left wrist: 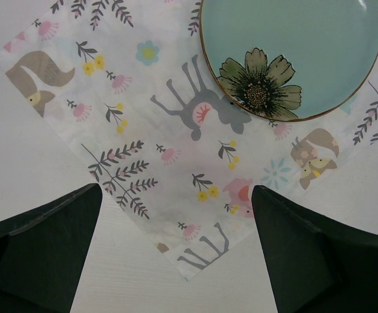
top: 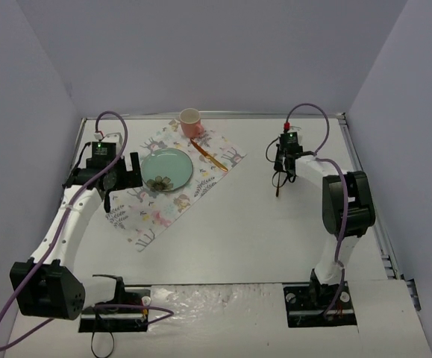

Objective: Set the dinner table for one person

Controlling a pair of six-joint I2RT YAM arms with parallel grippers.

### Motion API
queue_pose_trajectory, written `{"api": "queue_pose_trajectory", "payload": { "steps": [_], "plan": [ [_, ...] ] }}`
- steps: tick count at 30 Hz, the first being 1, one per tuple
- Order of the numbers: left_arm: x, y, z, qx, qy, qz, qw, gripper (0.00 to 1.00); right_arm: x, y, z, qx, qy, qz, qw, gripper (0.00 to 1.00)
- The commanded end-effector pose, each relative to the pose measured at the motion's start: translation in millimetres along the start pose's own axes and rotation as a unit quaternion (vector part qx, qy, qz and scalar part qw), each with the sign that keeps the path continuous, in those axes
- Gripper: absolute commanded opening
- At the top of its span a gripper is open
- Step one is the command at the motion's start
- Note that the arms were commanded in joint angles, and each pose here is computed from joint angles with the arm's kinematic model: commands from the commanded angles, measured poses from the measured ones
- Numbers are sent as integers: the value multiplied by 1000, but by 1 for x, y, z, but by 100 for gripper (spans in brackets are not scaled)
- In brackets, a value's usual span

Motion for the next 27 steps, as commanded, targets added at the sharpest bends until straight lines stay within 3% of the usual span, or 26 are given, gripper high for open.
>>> {"api": "queue_pose_trajectory", "payload": {
  "steps": [1, 5, 14, 20, 27],
  "plan": [
    [11, 22, -23, 17, -57, -39, 997, 97, 60, 31, 67, 48, 110, -67, 990, 0],
    [16, 28, -40, 29, -99, -46, 994, 97, 90, 20, 113, 97, 169, -80, 978, 0],
    [21, 44, -95, 24, -226, -59, 972, 97, 157, -20, 203, 200, 322, -84, 921, 0],
    [22, 53, -135, 17, -312, -56, 948, 97, 186, -39, 232, 244, 367, -90, 893, 0],
    [20, 69, -160, 38, -341, -64, 937, 97, 213, -48, 251, 250, 402, -105, 875, 0]
  ]
}}
Point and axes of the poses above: each gripper's point midway between its finger pads, its own x axis back along the fingers, its own z axis along the line the jaws close on, y = z × x, the point moved 2 cm from there along x, back along the fingers, and after that the axes turned 1 degree about -x, right-handed, at the moved point
